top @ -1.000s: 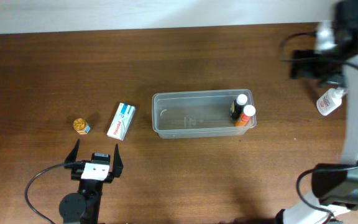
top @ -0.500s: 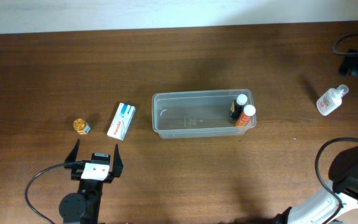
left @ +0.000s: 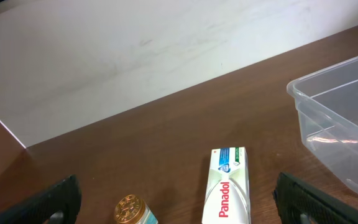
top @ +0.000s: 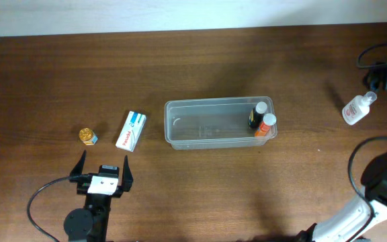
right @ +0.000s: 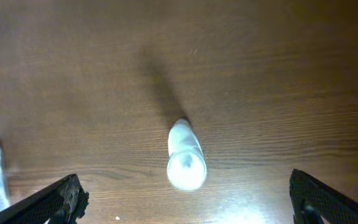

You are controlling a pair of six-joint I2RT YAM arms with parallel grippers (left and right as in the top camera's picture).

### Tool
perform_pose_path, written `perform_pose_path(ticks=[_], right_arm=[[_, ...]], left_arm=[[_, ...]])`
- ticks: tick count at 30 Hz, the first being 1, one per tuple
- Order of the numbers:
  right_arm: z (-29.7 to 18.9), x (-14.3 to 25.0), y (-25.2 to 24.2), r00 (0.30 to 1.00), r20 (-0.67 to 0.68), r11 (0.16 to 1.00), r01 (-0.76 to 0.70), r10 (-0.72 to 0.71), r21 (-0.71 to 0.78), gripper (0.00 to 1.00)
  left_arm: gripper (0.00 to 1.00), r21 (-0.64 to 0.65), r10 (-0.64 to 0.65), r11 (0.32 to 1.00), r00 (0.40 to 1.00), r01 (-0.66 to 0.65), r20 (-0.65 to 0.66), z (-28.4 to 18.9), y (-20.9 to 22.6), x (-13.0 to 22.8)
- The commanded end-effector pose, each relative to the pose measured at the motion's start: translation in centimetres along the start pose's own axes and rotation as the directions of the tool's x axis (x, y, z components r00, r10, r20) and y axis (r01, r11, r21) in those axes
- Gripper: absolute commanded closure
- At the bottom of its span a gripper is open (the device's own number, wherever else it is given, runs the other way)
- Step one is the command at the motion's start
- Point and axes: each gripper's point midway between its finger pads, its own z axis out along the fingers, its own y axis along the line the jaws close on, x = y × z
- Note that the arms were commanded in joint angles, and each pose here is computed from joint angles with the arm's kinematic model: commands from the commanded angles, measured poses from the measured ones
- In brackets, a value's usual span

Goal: Pack container
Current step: 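Move the right gripper over the white spray bottle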

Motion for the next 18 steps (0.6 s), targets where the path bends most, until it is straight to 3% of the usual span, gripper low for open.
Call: perform_pose_path(ticks=[1, 11, 14, 16, 18], right_arm=[[3.8, 1.5, -0.4, 0.996, -0.087, 0.999, 0.028, -0.03, -0.03, 0.0], [7.3, 3.2, -1.0, 0.985, -0.173, 0.999, 0.005, -0.012, -0.045, 0.16], [7.3, 3.2, -1.0, 0.985, -0.174, 0.999, 0.004, -0.012, -0.046, 0.28], [7.3, 3.2, -1.0, 0.985, -0.175, 0.999, 0.004, -0.012, -0.046, 0.41], [7.3, 3.3, -1.0, 0.984, -0.18, 0.999, 0.003, -0.011, -0.048, 0.47]], left_arm=[[0.01, 0.005, 0.011, 1.0, 1.0, -0.011, 0.004, 0.0, -0.1, 0.0], [0.01, 0.005, 0.011, 1.0, 1.0, -0.011, 0.004, 0.0, -0.1, 0.0], [0.01, 0.005, 0.011, 1.0, 1.0, -0.011, 0.004, 0.0, -0.1, 0.0], [0.01, 0.005, 0.011, 1.0, 1.0, -0.011, 0.004, 0.0, -0.1, 0.0], [0.01, 0.005, 0.011, 1.0, 1.0, -0.011, 0.004, 0.0, -0.1, 0.0]])
